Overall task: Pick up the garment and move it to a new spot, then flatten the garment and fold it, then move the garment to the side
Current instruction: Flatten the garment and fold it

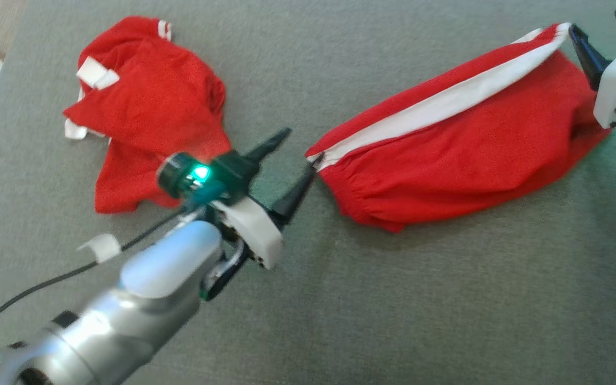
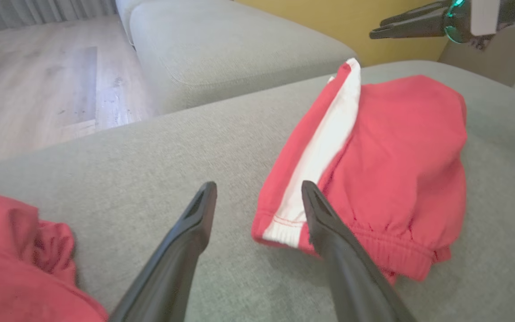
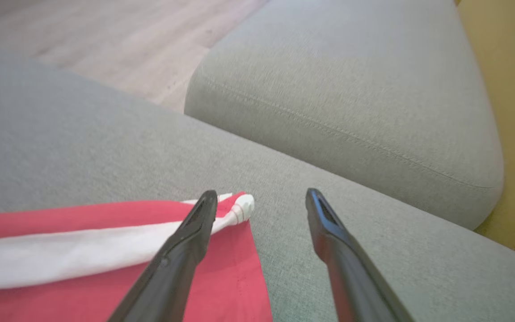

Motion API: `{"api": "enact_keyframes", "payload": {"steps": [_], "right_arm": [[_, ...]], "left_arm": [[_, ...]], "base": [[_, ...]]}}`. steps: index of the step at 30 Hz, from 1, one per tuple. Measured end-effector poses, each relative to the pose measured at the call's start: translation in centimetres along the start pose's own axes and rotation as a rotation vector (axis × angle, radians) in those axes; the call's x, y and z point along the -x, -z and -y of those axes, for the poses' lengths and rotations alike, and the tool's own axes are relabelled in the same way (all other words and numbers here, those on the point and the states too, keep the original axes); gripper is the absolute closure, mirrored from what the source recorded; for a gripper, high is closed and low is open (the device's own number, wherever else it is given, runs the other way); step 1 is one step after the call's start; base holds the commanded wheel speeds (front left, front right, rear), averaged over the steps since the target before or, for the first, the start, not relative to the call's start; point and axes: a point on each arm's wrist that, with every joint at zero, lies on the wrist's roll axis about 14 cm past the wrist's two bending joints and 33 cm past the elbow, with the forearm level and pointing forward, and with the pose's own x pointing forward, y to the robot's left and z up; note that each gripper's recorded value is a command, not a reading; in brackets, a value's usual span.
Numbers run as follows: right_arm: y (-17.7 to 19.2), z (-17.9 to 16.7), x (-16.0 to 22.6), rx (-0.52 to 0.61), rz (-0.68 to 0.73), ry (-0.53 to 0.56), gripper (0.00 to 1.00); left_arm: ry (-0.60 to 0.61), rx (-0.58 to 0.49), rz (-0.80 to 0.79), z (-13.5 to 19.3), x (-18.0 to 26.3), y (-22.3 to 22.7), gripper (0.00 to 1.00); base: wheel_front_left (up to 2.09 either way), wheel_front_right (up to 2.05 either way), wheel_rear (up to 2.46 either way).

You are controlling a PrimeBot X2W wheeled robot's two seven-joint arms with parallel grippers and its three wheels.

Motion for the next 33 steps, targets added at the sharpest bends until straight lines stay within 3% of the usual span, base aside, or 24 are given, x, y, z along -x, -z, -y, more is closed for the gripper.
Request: {"api": "enact_keyframes", "payload": {"steps": [7,17,24,33], "right_arm": [[-3.8,2.1,4.3,-0.136,0.226,0.069,0.00],[-5.1,3.9,12.2,-0.331,0.518,0.179,0.00],[-2.1,3.2,16.6,-0.486,0.602,0.236,0.00],[4.9,-2.7,19.5,-0.630,0.572,0.297,0.00]], "left_arm": [[-0.120,0.020,0.143,-2.7,1.4,-4.1,0.00],[-0.246,0.146,0.446,-3.2,4.7,-11.7,0.00],[-0.294,0.215,0.514,-2.2,7.1,-10.9,0.00],[-0.276,0.258,0.448,0.5,8.2,-6.1,0.00]], "base": [[0.00,0.00,0.00],[0.00,0.00,0.00],[0.00,0.00,0.00],[0.00,0.00,0.00]]}}
